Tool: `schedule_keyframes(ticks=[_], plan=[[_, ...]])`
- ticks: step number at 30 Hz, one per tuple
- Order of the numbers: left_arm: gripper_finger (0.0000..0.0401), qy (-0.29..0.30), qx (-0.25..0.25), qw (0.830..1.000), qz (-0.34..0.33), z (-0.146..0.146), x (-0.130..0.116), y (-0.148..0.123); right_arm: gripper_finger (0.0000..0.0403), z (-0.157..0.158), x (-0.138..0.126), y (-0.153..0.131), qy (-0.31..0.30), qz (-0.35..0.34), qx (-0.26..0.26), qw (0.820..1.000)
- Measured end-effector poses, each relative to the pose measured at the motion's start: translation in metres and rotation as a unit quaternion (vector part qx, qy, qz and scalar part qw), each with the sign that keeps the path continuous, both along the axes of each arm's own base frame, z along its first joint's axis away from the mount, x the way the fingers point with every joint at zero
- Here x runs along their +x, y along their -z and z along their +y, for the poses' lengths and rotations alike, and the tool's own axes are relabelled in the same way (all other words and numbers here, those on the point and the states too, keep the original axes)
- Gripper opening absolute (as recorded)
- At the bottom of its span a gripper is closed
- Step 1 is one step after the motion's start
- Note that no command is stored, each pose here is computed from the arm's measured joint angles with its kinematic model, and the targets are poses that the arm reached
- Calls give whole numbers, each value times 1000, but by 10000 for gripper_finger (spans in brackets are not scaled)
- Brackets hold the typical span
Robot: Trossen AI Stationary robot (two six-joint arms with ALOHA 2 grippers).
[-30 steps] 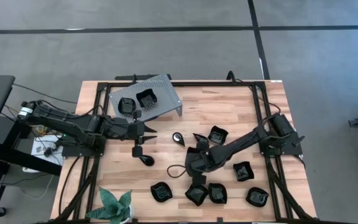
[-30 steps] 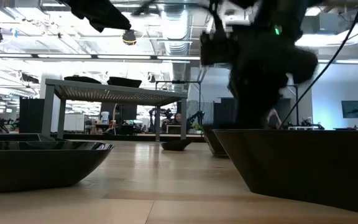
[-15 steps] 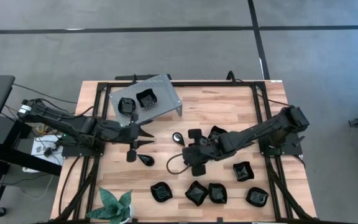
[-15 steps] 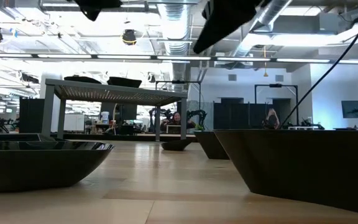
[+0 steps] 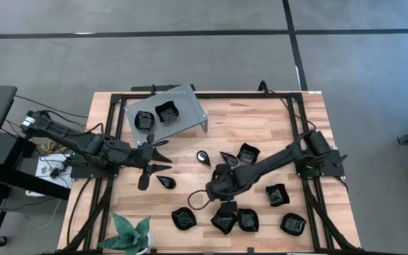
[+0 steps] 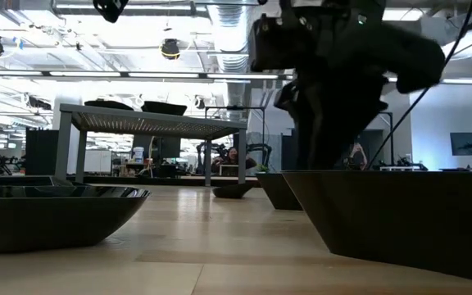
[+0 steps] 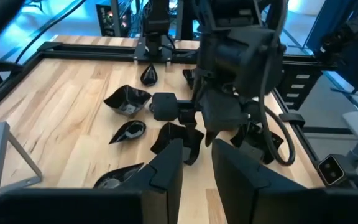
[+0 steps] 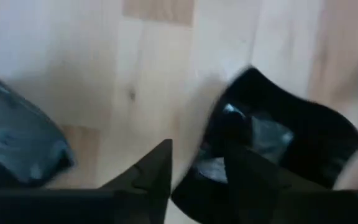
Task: Pick & Place Mini shaped plates
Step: Stack the black distorted square plate on top of the black distorted square plate on the shelf
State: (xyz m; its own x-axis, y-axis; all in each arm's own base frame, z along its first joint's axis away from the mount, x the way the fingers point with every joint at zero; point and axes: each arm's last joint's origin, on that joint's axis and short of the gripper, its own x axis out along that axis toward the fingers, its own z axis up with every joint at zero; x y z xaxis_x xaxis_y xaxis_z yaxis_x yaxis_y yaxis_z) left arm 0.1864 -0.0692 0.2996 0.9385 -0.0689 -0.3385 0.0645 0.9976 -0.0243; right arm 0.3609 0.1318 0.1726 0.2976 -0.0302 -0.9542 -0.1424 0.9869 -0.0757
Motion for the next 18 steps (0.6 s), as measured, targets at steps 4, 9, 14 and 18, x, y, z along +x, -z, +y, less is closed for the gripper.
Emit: schedule_keyframes(ticks=[4, 9, 14, 18], plan=[[88, 0, -1, 1000, -3, 0, 0, 0, 185, 0, 2, 7, 19, 4, 6, 1000], [88, 0, 0, 1000, 1, -1, 2, 1, 191, -3, 4, 13, 74, 5, 5, 997], [88, 1, 3, 1000, 7, -2, 4, 3, 103, -4, 5, 22, 77, 22, 6, 997], [88, 1, 7, 1000, 12, -3, 6, 5, 15, -7, 5, 21, 90, 30, 21, 995]])
